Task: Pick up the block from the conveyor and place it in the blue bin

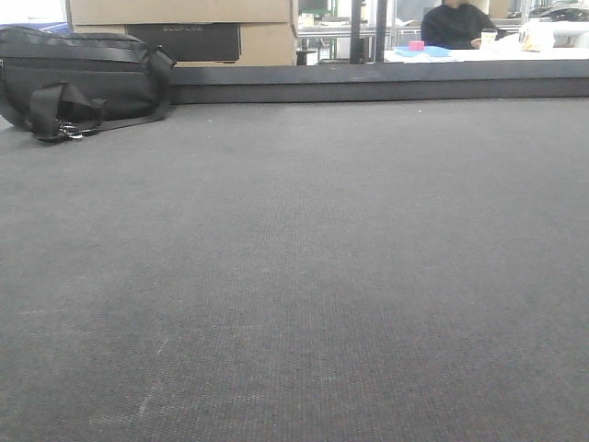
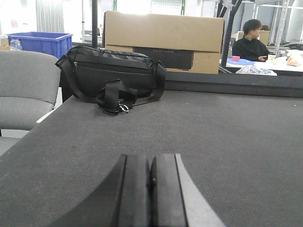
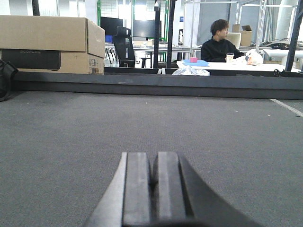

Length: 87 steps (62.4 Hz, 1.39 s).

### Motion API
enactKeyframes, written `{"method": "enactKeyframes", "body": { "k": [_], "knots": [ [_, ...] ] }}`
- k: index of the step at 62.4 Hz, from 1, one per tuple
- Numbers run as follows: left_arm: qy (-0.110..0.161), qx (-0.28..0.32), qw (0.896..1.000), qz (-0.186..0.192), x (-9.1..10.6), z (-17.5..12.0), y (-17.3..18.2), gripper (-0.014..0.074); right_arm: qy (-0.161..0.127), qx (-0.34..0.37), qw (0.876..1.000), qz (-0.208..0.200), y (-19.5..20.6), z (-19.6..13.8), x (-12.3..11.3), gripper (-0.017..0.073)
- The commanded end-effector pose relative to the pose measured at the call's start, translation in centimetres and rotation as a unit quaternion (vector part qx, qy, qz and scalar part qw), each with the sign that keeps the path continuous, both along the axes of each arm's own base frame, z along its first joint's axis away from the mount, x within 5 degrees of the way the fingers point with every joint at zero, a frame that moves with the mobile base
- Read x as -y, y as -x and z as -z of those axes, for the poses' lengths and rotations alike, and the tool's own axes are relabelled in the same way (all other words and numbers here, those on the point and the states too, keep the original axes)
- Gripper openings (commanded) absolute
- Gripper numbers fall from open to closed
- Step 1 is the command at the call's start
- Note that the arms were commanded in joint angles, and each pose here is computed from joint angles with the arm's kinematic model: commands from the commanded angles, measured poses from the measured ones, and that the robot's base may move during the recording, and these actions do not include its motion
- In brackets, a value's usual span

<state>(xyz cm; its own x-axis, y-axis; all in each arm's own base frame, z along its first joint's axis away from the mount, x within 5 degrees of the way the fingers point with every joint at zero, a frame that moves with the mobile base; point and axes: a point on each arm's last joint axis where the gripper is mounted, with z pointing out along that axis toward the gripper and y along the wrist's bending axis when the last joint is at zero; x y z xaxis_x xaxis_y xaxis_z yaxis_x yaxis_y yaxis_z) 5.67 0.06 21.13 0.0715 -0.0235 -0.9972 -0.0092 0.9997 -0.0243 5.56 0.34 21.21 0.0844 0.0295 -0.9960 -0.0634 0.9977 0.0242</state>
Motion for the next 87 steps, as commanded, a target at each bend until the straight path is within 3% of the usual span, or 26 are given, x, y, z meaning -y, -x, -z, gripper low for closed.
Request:
{"method": "enactKeyframes", "body": {
  "k": [1,49,57,61,68,79,87],
  "knots": [
    [0.005,0.014,1.000,-0.003,0.0,-0.3,0.1,-0.0111,0.003,0.008,1.000,0.000,0.0,-0.2,0.0,-0.0162],
    [0.003,0.033,0.999,-0.004,-0.1,-0.6,0.1,-0.0111,0.003,0.008,1.000,0.000,0.0,-0.2,0.0,-0.0162],
    [0.003,0.017,1.000,-0.003,0.0,-0.4,0.1,-0.0111,0.011,0.074,0.997,0.006,0.2,-1.4,0.1,-0.0162],
    [0.003,0.019,1.000,-0.002,0.0,-1.4,0.3,-0.0111,0.021,0.094,0.995,0.006,0.2,-1.8,0.0,-0.0162],
    [0.002,0.003,1.000,0.002,0.1,-4.5,1.2,-0.0111,0.048,0.041,0.998,0.007,0.4,-2.7,0.0,-0.0162],
    [-0.002,-0.086,0.996,0.006,0.1,-9.6,1.0,-0.0111,0.049,0.022,0.999,0.011,1.9,-7.0,0.2,-0.0162],
    [-0.001,-0.132,0.991,0.007,0.1,-12.8,-1.7,-0.0111,0.053,-0.058,0.997,0.010,1.5,-9.0,0.2,-0.0162]
  ]
}}
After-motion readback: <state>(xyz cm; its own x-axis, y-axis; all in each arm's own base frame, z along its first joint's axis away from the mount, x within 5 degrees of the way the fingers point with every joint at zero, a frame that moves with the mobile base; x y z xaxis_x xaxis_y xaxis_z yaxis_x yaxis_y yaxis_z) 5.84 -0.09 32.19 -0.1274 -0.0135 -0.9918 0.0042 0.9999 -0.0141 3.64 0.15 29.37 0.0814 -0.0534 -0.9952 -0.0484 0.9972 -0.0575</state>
